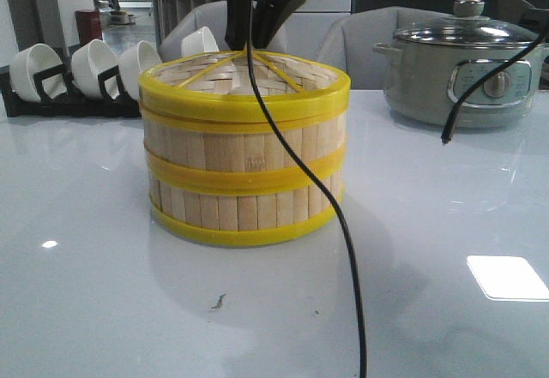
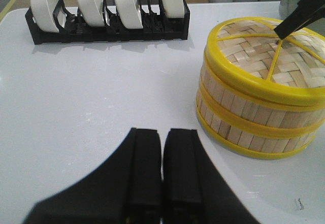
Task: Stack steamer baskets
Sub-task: 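Adjust the lid with the right gripper to seat it flat, then open the right gripper and raise it off the lid hub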
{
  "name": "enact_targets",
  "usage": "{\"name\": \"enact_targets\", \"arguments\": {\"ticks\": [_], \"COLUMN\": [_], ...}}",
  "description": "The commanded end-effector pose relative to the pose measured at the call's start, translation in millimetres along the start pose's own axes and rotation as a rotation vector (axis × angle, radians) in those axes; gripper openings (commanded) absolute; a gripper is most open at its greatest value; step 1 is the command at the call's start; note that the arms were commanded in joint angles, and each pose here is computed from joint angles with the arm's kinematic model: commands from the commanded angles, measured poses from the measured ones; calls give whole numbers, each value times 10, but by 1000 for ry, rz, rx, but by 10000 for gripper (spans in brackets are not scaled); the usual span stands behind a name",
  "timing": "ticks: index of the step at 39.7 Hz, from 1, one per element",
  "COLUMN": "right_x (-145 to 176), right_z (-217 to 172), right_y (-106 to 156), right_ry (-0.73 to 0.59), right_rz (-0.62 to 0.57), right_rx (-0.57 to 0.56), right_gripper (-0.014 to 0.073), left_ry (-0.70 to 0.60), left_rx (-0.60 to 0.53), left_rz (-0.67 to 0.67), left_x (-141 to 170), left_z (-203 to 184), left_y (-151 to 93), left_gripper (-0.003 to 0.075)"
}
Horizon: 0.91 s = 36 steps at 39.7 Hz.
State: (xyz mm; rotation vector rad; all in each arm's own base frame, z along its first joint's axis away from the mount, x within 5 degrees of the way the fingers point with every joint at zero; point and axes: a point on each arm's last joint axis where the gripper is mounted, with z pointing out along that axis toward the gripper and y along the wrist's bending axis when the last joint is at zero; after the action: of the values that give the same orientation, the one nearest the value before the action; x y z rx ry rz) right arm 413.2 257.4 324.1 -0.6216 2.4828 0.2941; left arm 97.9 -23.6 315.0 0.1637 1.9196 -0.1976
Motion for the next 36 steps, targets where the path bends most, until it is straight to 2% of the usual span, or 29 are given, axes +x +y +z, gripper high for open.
{"name": "enact_targets", "arguments": {"ticks": [1,4,6,15,25,36], "right_x": [-169,-170,-173,-180,-189,73], "right_z": [-424,-424,-429,-541,-954,-1415], "right_y": [17,17,17,23,-12,-64], "right_ry": [-157,-159,-163,-177,-251,-332], "right_rz": [-10,-10,-10,-11,-33,-64], "right_rx": [-10,-10,-10,-11,36,93], "right_gripper": [328,417,432,430,425,425], "left_ry": [-120,-120,-120,-120,-120,-120], "left_rx": [21,21,21,21,21,21], "left_rz": [-10,-10,-10,-10,-10,-10], "left_x": [-174,-174,-174,-174,-174,-174], "left_z": [-47,-47,-47,-47,-47,-47], "left_y": [-23,-23,-23,-23,-23,-23], "left_gripper": [90,90,90,90,90,90]}}
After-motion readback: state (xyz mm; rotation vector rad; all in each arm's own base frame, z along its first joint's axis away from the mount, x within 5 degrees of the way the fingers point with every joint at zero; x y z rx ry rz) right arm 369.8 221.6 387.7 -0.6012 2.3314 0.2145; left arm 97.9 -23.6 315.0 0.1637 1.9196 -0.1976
